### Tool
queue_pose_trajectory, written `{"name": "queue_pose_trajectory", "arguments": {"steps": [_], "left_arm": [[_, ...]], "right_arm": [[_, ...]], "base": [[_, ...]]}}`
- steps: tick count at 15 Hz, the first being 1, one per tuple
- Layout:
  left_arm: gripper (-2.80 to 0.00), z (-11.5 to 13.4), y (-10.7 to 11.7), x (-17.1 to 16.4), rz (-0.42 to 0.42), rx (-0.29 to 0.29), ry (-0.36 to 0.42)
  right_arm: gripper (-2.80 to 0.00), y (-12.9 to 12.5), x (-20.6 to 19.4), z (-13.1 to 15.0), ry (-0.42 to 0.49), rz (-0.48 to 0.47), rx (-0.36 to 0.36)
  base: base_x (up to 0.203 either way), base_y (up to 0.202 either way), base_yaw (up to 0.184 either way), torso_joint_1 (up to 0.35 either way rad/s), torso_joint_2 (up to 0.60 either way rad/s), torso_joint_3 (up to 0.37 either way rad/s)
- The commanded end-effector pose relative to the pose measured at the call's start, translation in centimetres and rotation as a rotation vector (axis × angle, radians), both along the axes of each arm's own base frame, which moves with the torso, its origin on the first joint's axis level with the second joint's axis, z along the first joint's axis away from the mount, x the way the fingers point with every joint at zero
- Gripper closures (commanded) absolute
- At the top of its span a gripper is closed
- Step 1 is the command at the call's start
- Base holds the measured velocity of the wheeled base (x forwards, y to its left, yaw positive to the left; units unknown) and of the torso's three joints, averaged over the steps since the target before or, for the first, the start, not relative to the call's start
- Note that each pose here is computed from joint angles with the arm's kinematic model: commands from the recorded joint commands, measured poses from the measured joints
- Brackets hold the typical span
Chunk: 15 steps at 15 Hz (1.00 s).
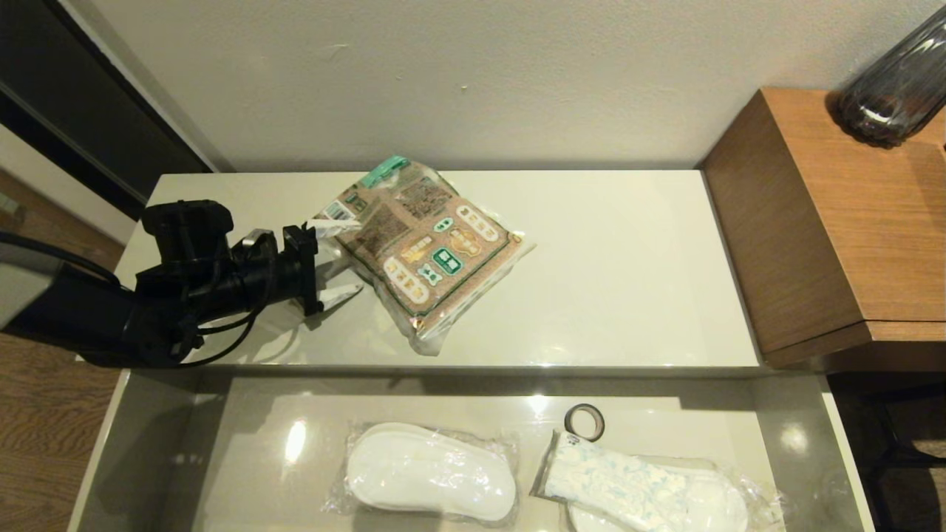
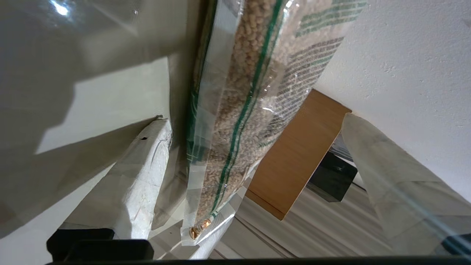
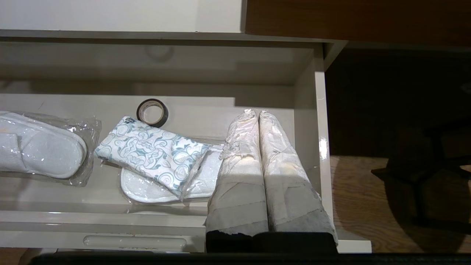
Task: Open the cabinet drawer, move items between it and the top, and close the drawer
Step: Pick up the solid drinks on the table
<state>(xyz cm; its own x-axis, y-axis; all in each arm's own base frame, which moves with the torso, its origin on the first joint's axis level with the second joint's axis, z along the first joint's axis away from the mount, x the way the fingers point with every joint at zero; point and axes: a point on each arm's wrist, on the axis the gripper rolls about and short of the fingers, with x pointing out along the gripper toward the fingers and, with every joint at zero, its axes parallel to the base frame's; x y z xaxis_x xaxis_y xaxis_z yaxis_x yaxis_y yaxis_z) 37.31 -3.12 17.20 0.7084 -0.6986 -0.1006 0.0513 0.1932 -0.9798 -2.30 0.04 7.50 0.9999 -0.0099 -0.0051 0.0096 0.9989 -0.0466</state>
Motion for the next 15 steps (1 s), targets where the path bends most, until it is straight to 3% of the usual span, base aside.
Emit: {"name": "queue_pose_trajectory", "arguments": {"steps": [1,7,14,15], "left_arm": [[-2.8,-0.3,-0.2,0.3,-0.008,-0.004,0.007],[-2.8,-0.4,-1.1,1.1,0.009,-0.002,-0.027],[-2.8,-1.3,-3.5,2.5,0.093,0.018,-0.032],[-2.8,-1.4,-4.7,2.6,0.119,0.032,-0.042]], "right_arm": [[0.0,0.0,0.0,0.0,0.001,0.0,-0.001],[0.0,0.0,0.0,0.0,0.002,0.001,-0.001],[0.0,0.0,0.0,0.0,0.003,0.001,-0.001],[0.0,0.0,0.0,0.0,0.003,0.001,-0.001]], "base": [[0.0,0.0,0.0,0.0,0.0,0.0],[0.0,0.0,0.0,0.0,0.0,0.0],[0.0,0.0,0.0,0.0,0.0,0.0],[0.0,0.0,0.0,0.0,0.0,0.0]]}}
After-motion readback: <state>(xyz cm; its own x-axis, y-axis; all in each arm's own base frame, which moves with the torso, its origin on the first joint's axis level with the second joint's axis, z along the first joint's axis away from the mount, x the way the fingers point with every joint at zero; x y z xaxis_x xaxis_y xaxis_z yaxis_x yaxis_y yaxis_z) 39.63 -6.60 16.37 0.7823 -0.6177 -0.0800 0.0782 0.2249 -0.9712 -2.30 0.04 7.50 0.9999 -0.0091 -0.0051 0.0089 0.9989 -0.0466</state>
